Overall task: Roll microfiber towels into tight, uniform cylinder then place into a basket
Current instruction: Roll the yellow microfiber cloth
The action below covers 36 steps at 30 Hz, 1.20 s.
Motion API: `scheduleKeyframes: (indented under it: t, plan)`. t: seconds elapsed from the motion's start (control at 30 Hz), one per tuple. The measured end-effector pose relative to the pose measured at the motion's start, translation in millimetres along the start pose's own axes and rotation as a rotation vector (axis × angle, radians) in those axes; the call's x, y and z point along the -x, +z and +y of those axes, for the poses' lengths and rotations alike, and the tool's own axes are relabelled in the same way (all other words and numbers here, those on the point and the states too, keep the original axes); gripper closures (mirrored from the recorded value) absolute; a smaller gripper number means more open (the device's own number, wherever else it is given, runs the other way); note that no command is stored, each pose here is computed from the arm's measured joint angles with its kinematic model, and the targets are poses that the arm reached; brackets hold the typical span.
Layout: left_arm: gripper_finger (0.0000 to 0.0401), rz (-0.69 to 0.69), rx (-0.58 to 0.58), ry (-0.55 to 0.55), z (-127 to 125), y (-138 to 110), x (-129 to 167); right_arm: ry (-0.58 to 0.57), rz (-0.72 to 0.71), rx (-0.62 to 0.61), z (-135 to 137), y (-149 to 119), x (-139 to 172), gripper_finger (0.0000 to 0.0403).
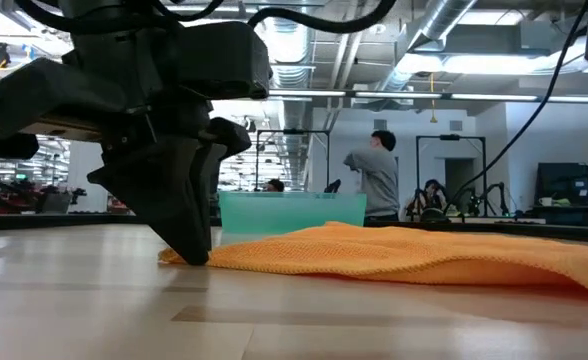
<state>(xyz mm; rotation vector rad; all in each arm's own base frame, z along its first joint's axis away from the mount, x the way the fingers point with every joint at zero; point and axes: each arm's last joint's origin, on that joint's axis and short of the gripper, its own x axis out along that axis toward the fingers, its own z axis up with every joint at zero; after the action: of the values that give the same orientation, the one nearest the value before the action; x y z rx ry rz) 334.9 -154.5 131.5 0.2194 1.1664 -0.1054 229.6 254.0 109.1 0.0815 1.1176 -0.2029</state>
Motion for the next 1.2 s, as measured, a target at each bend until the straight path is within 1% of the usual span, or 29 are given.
scheduleKeyframes:
  t: [0.13, 0.23, 0.33, 0.47, 0.57, 0.63, 0.73, 0.83, 1.07, 1.2]
  plan:
    - [0.0401, -0.013, -0.026, 0.051, -5.2, -1.3, 1.8, -0.001, -0.023, 0.062, 6.6, 8.1, 7.8, 0.0381]
    - [0.0401, -0.017, -0.074, 0.098, -9.6, -3.3, 4.2, -0.001, -0.034, 0.094, 12.4, 15.5, 13.7, 0.0384]
    - [0.0401, -0.024, -0.088, 0.121, -12.9, -4.2, 5.3, -0.001, -0.051, 0.103, 16.2, 22.5, 20.9, 0.0396]
    - [0.0401, -0.035, -0.103, 0.146, -17.9, -5.0, 7.5, -0.016, -0.065, 0.129, 18.5, 27.4, 26.6, 0.0393]
    - [0.0401, -0.042, -0.113, 0.157, -20.7, -5.6, 11.7, -0.040, -0.065, 0.140, 18.6, 30.8, 31.9, 0.0397]
    - [0.0401, -0.056, -0.120, 0.170, -23.0, -5.2, 18.2, -0.045, -0.067, 0.141, 20.1, 34.1, 36.5, 0.0399]
    - [0.0401, -0.061, -0.135, 0.222, -25.7, -8.1, 31.7, -0.050, -0.078, 0.141, 22.7, 39.4, 43.0, 0.0396]
    - [0.0401, -0.079, -0.128, 0.253, -30.2, -10.9, 45.4, -0.040, -0.104, 0.130, 26.7, 45.9, 49.9, 0.0398]
    - [0.0401, -0.117, -0.132, 0.235, -44.7, -17.4, 69.9, 0.012, -0.153, 0.124, 36.4, 64.0, 66.3, 0.0399]
    - [0.0401, -0.143, -0.114, 0.279, -50.6, -24.4, 87.4, 0.027, -0.183, 0.129, 40.3, 70.9, 73.9, 0.0401]
